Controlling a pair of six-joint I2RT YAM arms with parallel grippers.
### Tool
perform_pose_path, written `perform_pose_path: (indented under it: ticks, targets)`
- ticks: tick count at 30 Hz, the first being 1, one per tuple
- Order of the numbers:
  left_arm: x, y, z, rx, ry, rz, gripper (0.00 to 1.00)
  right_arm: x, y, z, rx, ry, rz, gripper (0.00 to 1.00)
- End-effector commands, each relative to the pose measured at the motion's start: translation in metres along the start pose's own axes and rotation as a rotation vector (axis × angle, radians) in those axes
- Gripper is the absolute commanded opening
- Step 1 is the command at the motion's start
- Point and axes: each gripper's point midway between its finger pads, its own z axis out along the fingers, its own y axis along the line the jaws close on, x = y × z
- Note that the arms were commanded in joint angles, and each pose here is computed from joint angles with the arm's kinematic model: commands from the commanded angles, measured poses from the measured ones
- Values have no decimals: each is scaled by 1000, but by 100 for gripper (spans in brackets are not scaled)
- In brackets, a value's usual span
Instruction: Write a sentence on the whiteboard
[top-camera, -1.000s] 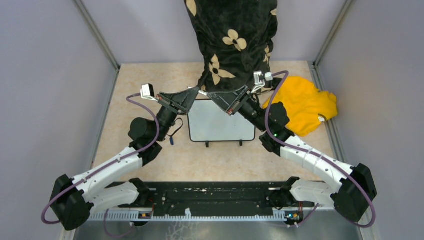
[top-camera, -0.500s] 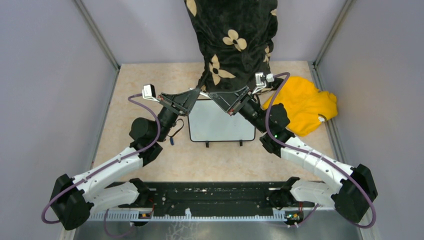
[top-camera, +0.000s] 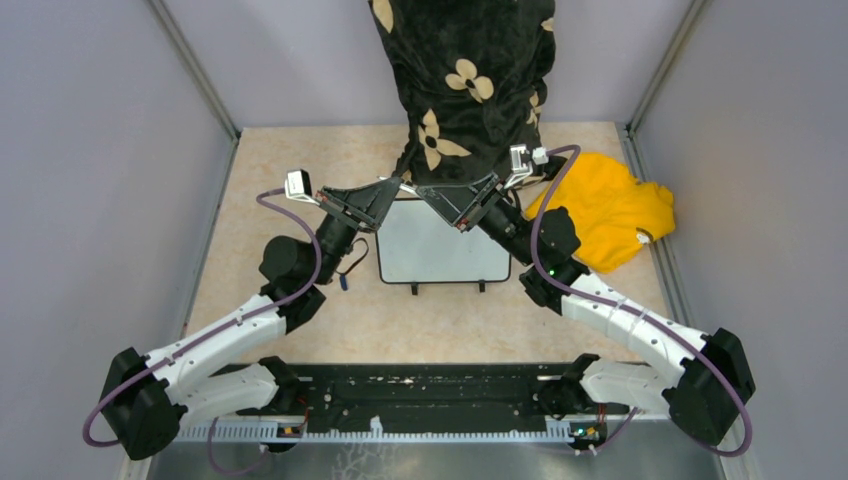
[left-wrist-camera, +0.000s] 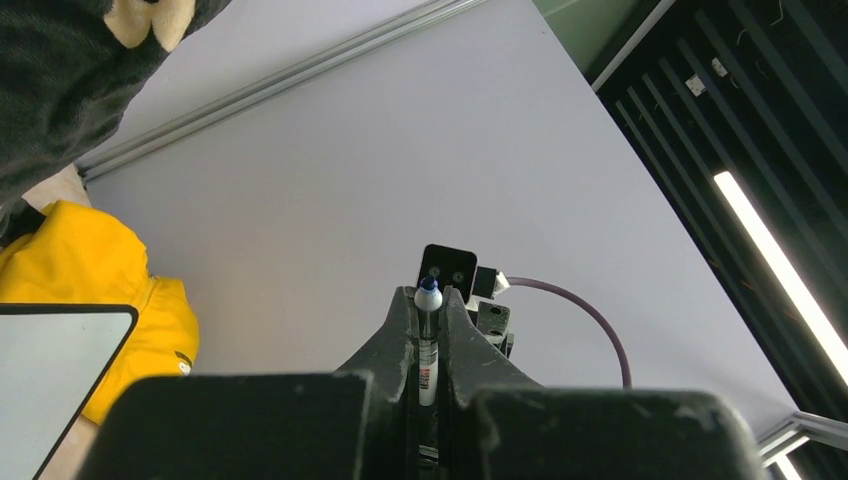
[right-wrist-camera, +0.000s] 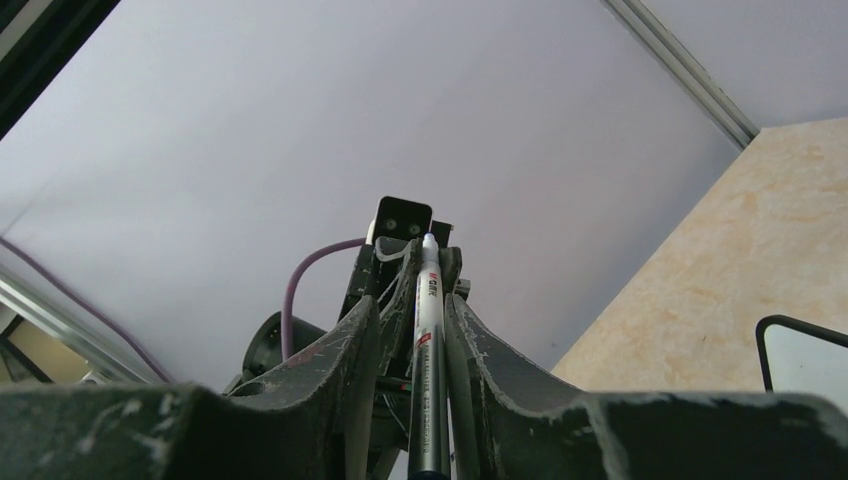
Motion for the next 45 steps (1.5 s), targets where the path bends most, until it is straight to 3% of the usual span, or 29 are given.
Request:
perform_pose_path:
  ticks: [1,13,32,45]
  targets:
    - [-8,-5,-1,11,-47,-3,0,-15,30,1,-107,-34,-22,30]
    - [-17,-14,-1,28,-83,8,0,-10,23,3,-83,-14,-11,28]
    - [-4,-2,-1,7,-30,-22,0,-17,19,3,-56,-53,-13,26]
    - [2,4,-2,-10,-12,-35,0,-18,15,5,-46,-65,-7,18]
